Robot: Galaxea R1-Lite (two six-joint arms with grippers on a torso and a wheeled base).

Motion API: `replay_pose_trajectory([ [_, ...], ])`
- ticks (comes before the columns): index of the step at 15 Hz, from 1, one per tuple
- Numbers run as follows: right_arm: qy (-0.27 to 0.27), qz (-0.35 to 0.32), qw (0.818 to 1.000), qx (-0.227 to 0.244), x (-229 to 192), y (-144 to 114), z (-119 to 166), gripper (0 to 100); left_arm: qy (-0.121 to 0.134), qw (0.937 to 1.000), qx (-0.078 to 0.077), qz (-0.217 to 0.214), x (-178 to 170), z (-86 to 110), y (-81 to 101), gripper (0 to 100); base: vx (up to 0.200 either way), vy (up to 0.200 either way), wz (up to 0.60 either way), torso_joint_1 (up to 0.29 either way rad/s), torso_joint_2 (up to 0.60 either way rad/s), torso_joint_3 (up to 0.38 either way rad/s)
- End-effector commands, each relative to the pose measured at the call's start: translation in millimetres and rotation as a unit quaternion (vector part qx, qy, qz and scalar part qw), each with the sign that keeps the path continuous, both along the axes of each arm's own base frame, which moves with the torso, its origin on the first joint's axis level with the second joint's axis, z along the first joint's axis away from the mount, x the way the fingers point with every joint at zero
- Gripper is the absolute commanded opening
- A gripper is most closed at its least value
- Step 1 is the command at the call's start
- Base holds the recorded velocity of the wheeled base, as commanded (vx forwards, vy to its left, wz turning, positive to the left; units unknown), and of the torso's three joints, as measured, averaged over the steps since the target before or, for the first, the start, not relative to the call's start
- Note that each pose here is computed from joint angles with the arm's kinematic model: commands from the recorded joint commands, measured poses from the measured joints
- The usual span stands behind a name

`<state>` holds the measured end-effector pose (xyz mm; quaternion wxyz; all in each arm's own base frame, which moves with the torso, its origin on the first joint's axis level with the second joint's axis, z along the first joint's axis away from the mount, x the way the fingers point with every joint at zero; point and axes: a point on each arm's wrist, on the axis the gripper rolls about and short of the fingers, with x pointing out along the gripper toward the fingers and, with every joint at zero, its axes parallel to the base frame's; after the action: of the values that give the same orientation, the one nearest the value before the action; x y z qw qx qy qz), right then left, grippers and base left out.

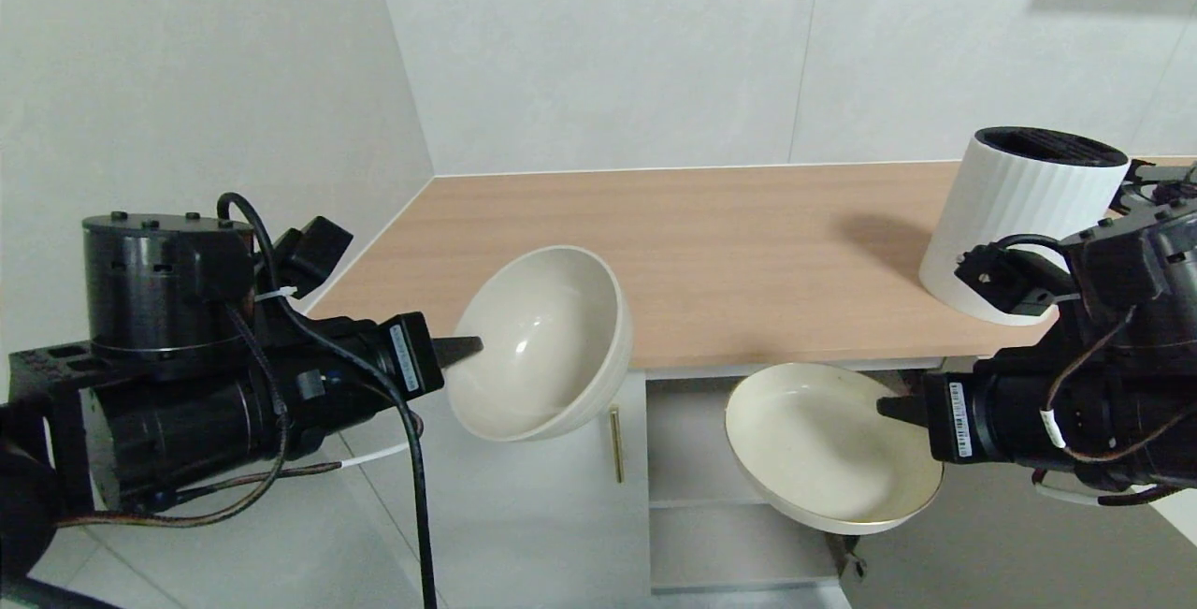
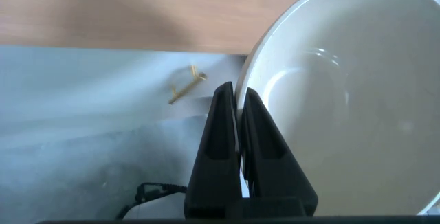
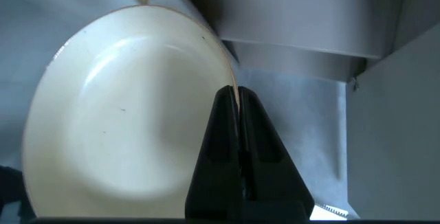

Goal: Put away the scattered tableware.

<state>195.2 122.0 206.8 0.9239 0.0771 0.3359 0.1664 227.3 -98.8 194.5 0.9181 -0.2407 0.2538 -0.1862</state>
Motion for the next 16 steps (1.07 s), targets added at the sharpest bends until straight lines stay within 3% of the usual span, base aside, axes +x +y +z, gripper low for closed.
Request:
replay_pose_trajectory([
  [1, 0.007, -0.002, 1.0, -0.005, 3, 1, -4, 0, 0.002, 1.0, 0.001, 0.002, 1, -1.4, -0.2, 0, 0.0, 0.0, 0.0, 0.0, 0.0, 0.0],
  [16, 0.017, -0.02, 1.0, -0.012, 20, 1, -17, 0, 0.005, 1.0, 0.002, 0.001, 2, -3.2, -0.8, 0, 0.0, 0.0, 0.0, -0.005, 0.01, 0.008],
])
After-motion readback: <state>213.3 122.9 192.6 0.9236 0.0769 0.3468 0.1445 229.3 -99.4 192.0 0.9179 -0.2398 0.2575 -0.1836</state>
